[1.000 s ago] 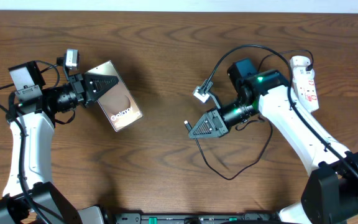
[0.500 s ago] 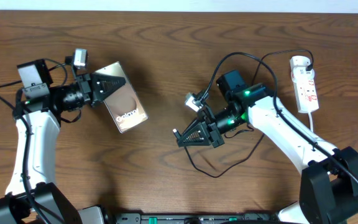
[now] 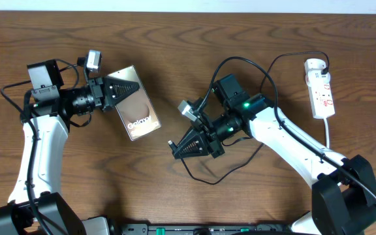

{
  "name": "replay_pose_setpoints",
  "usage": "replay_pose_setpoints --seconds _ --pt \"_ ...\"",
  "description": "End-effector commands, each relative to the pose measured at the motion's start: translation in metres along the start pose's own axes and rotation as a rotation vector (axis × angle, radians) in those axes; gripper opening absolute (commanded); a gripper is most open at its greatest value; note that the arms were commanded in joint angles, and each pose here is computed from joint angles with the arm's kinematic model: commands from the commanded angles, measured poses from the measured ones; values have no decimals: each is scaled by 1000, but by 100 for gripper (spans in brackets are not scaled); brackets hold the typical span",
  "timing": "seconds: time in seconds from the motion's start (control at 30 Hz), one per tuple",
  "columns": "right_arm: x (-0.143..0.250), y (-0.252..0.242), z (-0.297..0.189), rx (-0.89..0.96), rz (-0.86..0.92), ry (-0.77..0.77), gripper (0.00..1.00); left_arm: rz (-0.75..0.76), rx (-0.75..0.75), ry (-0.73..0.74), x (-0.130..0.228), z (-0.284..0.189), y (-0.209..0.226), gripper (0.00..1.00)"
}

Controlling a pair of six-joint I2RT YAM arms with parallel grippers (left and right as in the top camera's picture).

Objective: Plug charger to phone and switch on socket
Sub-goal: 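Lift the plug with the right gripper toward the phone's bottom end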

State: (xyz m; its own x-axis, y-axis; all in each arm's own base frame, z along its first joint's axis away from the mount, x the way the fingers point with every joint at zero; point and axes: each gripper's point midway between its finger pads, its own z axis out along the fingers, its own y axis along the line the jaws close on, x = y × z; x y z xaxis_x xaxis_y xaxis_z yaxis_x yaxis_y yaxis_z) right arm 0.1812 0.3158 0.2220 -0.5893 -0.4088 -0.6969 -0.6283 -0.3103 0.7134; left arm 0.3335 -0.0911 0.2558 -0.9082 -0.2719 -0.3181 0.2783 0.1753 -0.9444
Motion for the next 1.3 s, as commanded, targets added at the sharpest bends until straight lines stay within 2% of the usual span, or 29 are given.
replay_pose_setpoints --seconds 0.0,0.13,0.4,0.7,1.27 --pt "-2 3 1 -35 56 -13 1 29 53 19 0 0 -14 7" --pt "-2 -9 2 -35 74 -14 1 95 55 14 -4 0 -20 7" --pt "0 -52 5 -66 170 -23 1 122 60 5 -16 0 -28 7" --pt "-15 -57 6 -66 78 -27 1 136 60 4 -17 0 -29 7" --pt "-21 -54 12 -77 64 -15 1 212 90 59 -9 19 -38 7"
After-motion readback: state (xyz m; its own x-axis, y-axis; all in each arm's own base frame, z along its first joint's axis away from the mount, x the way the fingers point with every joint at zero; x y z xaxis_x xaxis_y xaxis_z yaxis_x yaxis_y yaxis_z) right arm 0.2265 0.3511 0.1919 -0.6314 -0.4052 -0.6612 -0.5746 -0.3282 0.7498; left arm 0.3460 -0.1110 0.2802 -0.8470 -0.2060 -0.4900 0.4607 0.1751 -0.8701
